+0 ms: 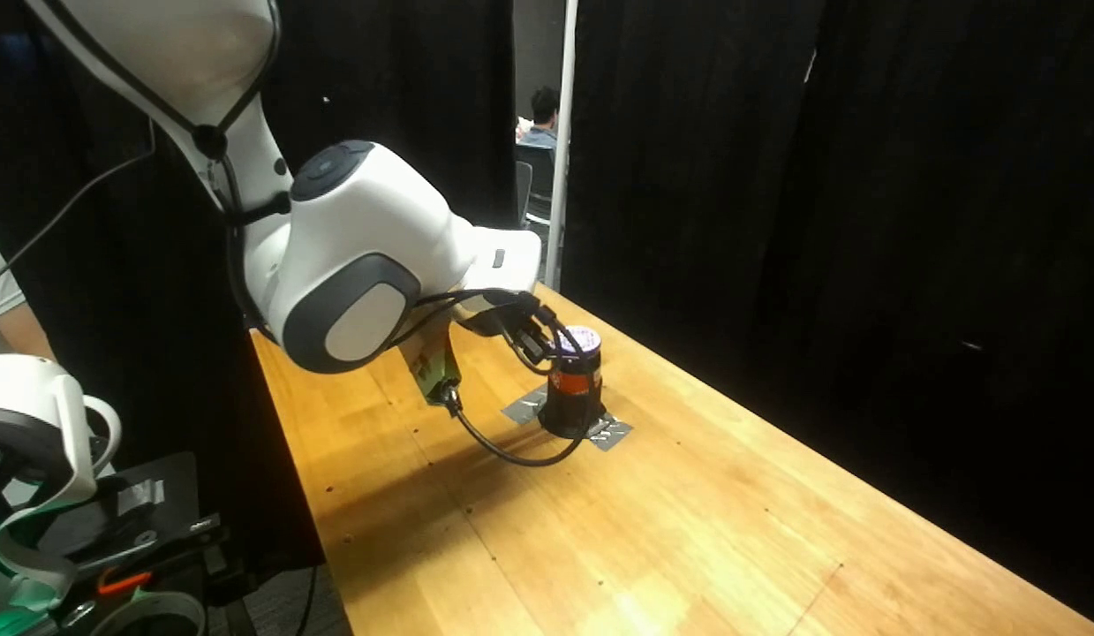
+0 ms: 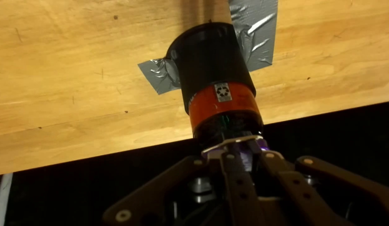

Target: Put the rubber band on the jar.

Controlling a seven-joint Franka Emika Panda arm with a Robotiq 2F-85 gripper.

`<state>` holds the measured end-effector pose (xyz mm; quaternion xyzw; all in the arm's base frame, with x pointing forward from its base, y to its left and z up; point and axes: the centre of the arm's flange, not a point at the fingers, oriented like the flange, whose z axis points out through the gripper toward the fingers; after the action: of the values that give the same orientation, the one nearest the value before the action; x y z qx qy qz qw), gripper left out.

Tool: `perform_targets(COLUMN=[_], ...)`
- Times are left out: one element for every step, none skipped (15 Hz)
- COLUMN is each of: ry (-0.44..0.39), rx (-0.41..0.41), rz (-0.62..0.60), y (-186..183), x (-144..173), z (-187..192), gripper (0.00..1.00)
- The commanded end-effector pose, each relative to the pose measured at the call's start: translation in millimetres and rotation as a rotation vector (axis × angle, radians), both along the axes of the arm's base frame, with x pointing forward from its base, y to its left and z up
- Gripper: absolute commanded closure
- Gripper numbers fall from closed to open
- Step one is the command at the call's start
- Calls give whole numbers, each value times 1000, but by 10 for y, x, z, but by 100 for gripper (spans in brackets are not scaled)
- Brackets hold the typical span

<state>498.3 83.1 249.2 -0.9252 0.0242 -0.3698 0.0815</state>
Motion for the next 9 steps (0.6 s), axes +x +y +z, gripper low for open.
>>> perform_targets(ry=[-116,-145,-173,-200,-223,-238,-213,-192,-186], rx=[47,52,57,64,73,80,93,64,64], rz=[-27,-38,-45,-52,-55,-56,-59,-45,-46], y=[-46,-49,-53,-59,-67,-76,-85,-63,-65], x=[-221,-250,-281,-314,-347,-370,-376,-295,-305], z=[106,114,120,129,144,160,181,116,101], gripper=[88,87,87,87,87,87,62,62,85])
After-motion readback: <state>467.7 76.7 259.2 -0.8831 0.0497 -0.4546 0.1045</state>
